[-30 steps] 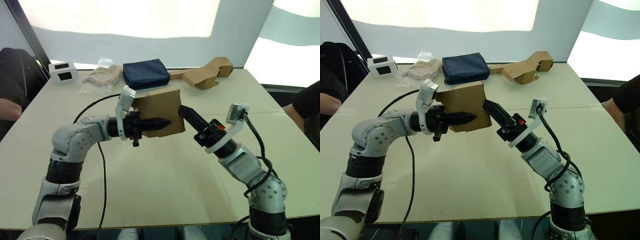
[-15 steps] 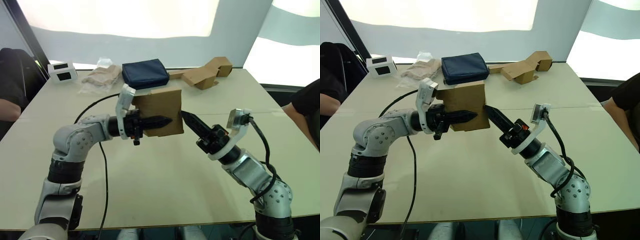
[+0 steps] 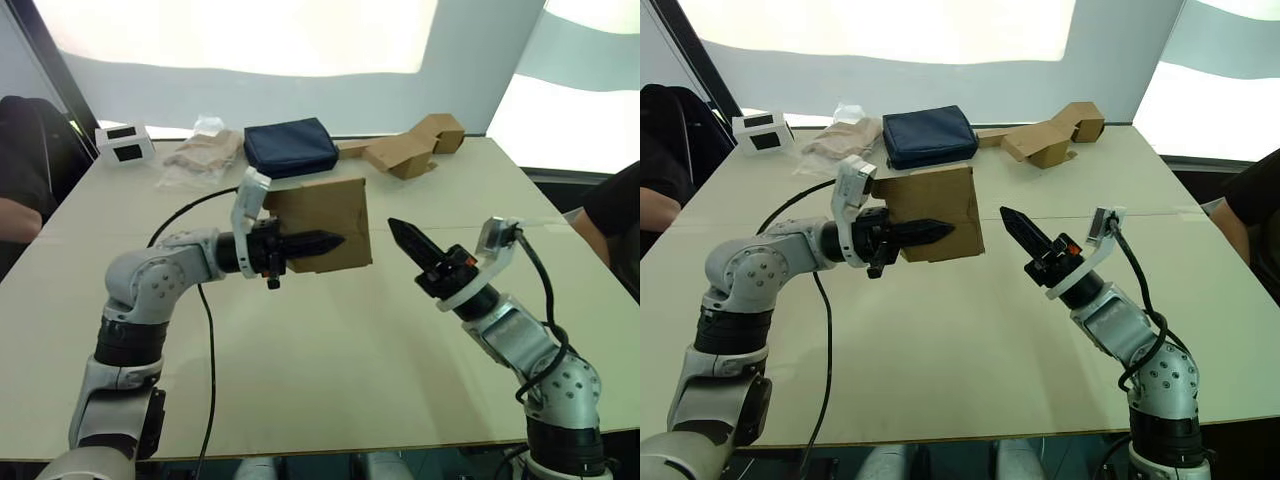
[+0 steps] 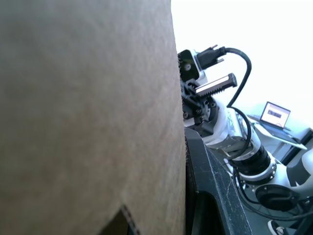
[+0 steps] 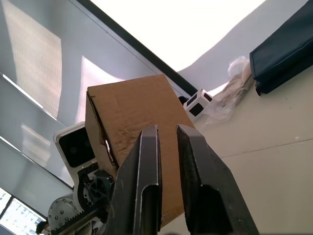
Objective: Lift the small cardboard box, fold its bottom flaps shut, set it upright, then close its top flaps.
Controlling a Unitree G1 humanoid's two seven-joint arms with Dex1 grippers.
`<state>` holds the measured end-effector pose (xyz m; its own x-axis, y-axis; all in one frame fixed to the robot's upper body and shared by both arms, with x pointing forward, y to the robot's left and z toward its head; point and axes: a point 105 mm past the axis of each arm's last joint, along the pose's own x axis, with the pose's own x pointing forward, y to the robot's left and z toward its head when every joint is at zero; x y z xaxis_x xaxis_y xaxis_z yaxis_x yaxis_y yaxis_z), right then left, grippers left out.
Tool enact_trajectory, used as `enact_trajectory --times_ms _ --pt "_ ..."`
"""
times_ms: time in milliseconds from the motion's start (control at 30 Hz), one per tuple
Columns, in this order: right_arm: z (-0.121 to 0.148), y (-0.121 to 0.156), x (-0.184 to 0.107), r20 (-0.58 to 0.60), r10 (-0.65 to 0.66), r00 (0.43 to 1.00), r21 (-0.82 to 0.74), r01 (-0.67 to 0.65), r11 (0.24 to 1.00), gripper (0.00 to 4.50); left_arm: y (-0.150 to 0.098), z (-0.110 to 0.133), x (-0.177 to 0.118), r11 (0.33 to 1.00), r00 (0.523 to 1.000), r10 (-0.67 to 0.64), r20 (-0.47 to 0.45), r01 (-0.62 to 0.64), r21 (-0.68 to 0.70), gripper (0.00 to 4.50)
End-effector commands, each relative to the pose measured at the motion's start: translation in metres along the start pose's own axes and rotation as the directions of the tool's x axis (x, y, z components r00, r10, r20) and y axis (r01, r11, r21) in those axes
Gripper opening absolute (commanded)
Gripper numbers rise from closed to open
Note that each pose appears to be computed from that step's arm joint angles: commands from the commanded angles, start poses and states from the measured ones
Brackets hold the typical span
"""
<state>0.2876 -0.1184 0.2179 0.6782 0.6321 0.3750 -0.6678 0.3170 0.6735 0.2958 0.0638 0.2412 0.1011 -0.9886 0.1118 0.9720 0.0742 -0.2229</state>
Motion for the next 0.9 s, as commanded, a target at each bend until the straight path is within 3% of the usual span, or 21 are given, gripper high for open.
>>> enact_trajectory --times_ms 33,333,500,667,767,900 --pt "-0.012 0.016 0.006 -0.035 0.066 0.997 -0.003 -0.066 0.998 0.01 -0.008 0.014 0.001 0.998 0.999 -0.029 0.019 0.028 0.055 0.00" --pt "-0.041 0.037 0.019 -0.148 0.141 0.979 -0.027 -0.147 0.989 0.01 -0.010 0.009 0.006 0.998 0.999 -0.043 0.007 0.043 0.044 0.00" --pt "-0.011 0.023 0.007 -0.090 0.072 0.993 -0.106 -0.081 0.991 0.01 -0.008 0.009 0.002 0.997 1.000 -0.017 -0.026 0.019 0.070 0.00" --pt "0.009 0.005 -0.016 -0.135 -0.063 0.989 -0.287 0.021 0.958 0.01 0.007 0.005 0.003 0.977 0.979 0.111 -0.170 -0.076 0.201 0.00" --pt "0.010 -0.002 -0.028 -0.206 -0.123 0.971 -0.371 0.039 0.928 0.01 0.029 0.007 0.006 0.930 0.936 0.232 -0.265 -0.133 0.343 0.00" --pt "0.014 -0.011 -0.036 -0.245 -0.168 0.955 -0.420 0.052 0.906 0.01 0.042 0.006 0.007 0.899 0.854 0.254 -0.454 -0.035 0.436 0.00"
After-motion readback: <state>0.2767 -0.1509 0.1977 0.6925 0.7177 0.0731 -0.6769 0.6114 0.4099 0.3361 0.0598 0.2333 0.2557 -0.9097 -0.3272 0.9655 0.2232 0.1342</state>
